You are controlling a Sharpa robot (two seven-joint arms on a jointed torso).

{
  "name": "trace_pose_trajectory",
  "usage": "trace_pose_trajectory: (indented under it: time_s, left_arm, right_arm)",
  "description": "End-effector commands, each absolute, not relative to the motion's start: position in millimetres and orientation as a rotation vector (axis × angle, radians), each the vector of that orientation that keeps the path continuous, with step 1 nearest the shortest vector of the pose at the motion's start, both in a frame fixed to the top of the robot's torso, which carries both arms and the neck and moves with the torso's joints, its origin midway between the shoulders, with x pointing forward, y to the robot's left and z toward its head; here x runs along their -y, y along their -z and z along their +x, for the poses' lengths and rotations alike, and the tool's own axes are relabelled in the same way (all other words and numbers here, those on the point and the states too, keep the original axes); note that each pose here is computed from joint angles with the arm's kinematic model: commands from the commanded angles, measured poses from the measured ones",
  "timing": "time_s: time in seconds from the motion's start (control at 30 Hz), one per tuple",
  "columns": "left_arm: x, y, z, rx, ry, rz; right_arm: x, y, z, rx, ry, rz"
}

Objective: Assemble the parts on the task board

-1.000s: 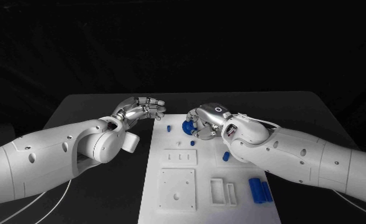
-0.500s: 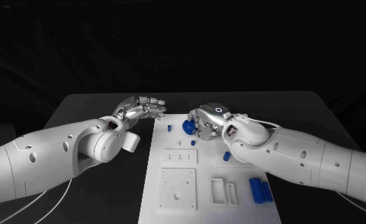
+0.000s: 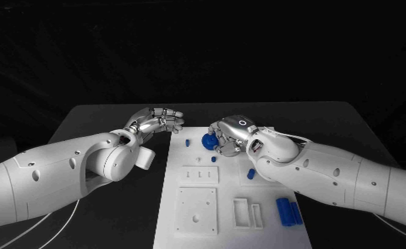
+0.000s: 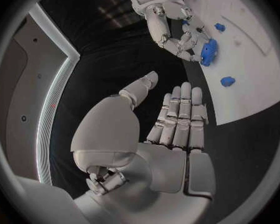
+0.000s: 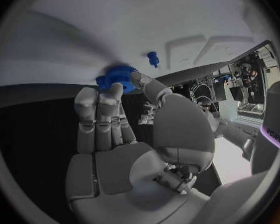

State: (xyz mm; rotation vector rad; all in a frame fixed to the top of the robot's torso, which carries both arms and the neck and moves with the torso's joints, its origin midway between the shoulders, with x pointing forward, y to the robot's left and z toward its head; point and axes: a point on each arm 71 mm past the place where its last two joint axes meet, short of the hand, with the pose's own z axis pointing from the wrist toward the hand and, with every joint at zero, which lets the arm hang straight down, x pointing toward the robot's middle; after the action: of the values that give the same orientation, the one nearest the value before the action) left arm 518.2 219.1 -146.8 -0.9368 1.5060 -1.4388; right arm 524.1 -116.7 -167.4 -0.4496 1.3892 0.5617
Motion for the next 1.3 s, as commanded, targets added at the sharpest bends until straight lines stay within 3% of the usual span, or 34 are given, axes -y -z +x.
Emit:
trace_pose_trajectory:
  time_s: [0.03,0.67,0.9,1.1,1.3]
  left_arm:
    - [-216.5,145.4,517.8,-1.509,1.461,-0.926]
    - [-216.5,145.5,518.4,-1.508,1.459,-0.926]
    - [-217.8,145.4,519.0,-1.504,1.458,-0.926]
    - [-222.3,145.4,520.4,-1.495,1.447,-0.929]
    - [-226.9,145.6,522.0,-1.492,1.443,-0.931]
  right_arm:
    - [115.1,170.9,522.8,-1.411,-0.572,-0.452]
    - [116.9,171.4,524.1,-1.428,-0.593,-0.421]
    - [123.0,166.0,522.9,-1.394,-0.661,-0.350]
    - [139.0,143.3,524.1,-1.370,-0.741,-0.269]
    - [180.1,117.9,532.4,-1.432,-0.809,-0.129]
